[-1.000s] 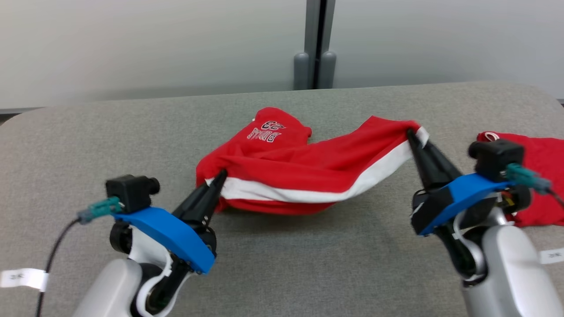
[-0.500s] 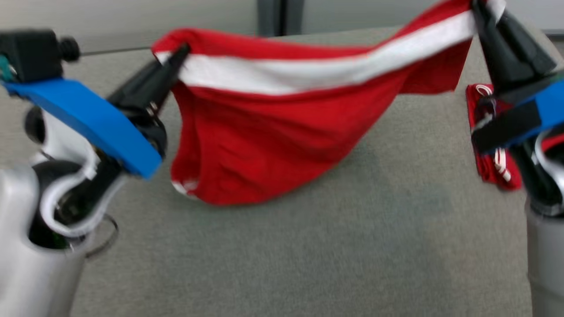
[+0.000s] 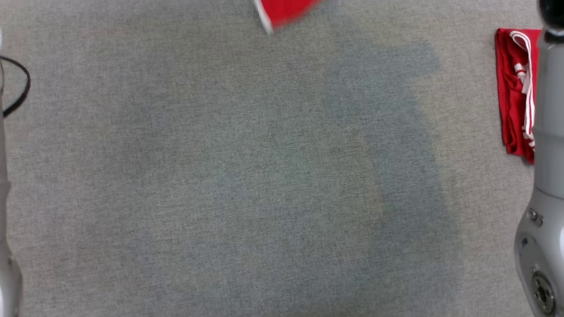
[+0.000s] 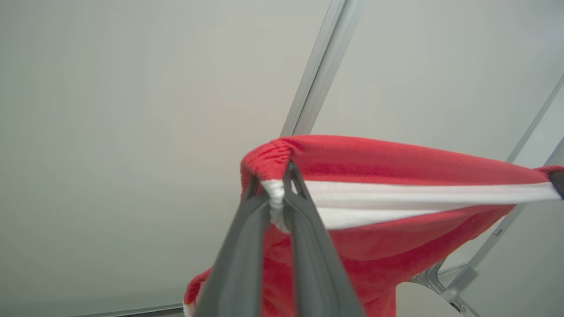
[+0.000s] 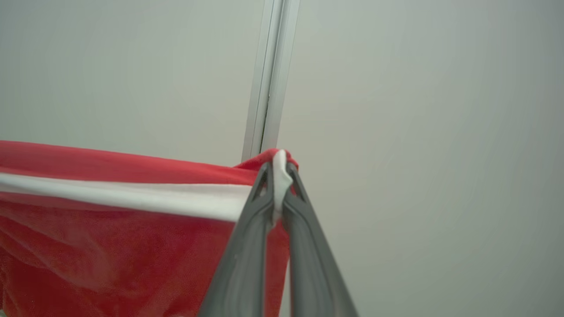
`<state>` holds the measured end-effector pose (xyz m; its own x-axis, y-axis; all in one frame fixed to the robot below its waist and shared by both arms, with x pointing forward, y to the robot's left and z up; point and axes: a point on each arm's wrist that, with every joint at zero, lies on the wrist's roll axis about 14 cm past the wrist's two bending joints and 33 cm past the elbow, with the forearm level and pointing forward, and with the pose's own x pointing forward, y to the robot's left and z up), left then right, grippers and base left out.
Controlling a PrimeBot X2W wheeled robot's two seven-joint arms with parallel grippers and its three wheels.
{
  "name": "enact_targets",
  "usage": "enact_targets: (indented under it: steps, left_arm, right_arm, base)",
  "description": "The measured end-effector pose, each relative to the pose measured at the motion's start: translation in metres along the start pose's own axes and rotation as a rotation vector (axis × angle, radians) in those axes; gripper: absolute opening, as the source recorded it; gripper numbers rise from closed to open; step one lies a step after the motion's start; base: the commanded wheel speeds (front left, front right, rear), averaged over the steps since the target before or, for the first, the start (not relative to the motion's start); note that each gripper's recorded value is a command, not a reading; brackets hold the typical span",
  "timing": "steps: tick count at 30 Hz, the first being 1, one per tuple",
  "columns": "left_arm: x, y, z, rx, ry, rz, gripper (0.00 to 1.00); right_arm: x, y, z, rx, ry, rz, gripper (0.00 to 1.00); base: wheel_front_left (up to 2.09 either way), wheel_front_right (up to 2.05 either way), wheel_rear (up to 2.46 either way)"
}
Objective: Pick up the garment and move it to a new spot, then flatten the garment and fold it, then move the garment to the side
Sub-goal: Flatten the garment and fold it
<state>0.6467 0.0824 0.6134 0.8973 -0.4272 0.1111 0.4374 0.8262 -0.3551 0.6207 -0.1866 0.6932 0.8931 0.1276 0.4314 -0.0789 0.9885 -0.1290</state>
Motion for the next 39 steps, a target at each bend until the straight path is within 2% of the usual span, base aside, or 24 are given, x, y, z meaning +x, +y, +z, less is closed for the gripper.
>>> enact_targets:
  steps: [3, 6, 8, 12, 15, 17, 21, 29, 35, 39]
  left_arm:
    - [0.003, 0.001, 0.012, -0.009, -0.093, -0.007, 0.0]
    - [-0.004, 0.007, -0.001, -0.01, -0.103, -0.002, 0.0]
    - [-0.013, 0.012, -0.025, -0.014, -0.068, 0.011, 0.0]
    - [-0.05, 0.025, -0.101, 0.002, 0.108, 0.06, 0.0]
    - [-0.087, 0.027, -0.148, -0.008, 0.239, 0.088, 0.0]
    - [-0.114, 0.022, -0.172, -0.046, 0.312, 0.105, 0.0]
    - [-0.174, 0.001, -0.208, -0.052, 0.465, 0.091, 0.0]
    - [-0.277, -0.041, -0.232, -0.023, 0.764, 0.01, 0.0]
    - [-0.322, -0.091, -0.21, -0.126, 0.859, -0.052, 0.0]
    - [-0.339, -0.107, -0.195, -0.174, 0.896, -0.056, 0.0]
  right_arm:
    - [0.004, 0.001, 0.007, -0.053, -0.083, 0.009, 0.0]
    - [-0.006, 0.005, -0.023, -0.05, -0.007, 0.02, 0.0]
    - [-0.025, 0.009, -0.058, -0.025, 0.102, 0.023, 0.0]
    - [-0.095, 0.03, -0.142, 0.01, 0.441, 0.069, 0.0]
    - [-0.149, 0.039, -0.177, 0.025, 0.655, 0.098, 0.0]
    - [-0.171, 0.037, -0.181, 0.017, 0.715, 0.107, 0.0]
    - [-0.212, 0.023, -0.177, -0.047, 0.816, 0.131, 0.0]
    - [-0.295, 0.029, -0.15, -0.03, 1.034, 0.199, 0.0]
    - [-0.344, 0.023, -0.112, -0.007, 1.18, 0.206, 0.0]
    - [-0.357, 0.013, -0.084, -0.022, 1.233, 0.19, 0.0]
  base:
    - [0.0, 0.0, 0.0]
    - [0.0, 0.0, 0.0]
    - [0.0, 0.0, 0.0]
    - [0.0, 0.0, 0.0]
    - [0.0, 0.0, 0.0]
    - [0.0, 0.0, 0.0]
    - [0.0, 0.0, 0.0]
    - [0.0, 0.0, 0.0]
    - [0.0, 0.0, 0.0]
    - [0.0, 0.0, 0.0]
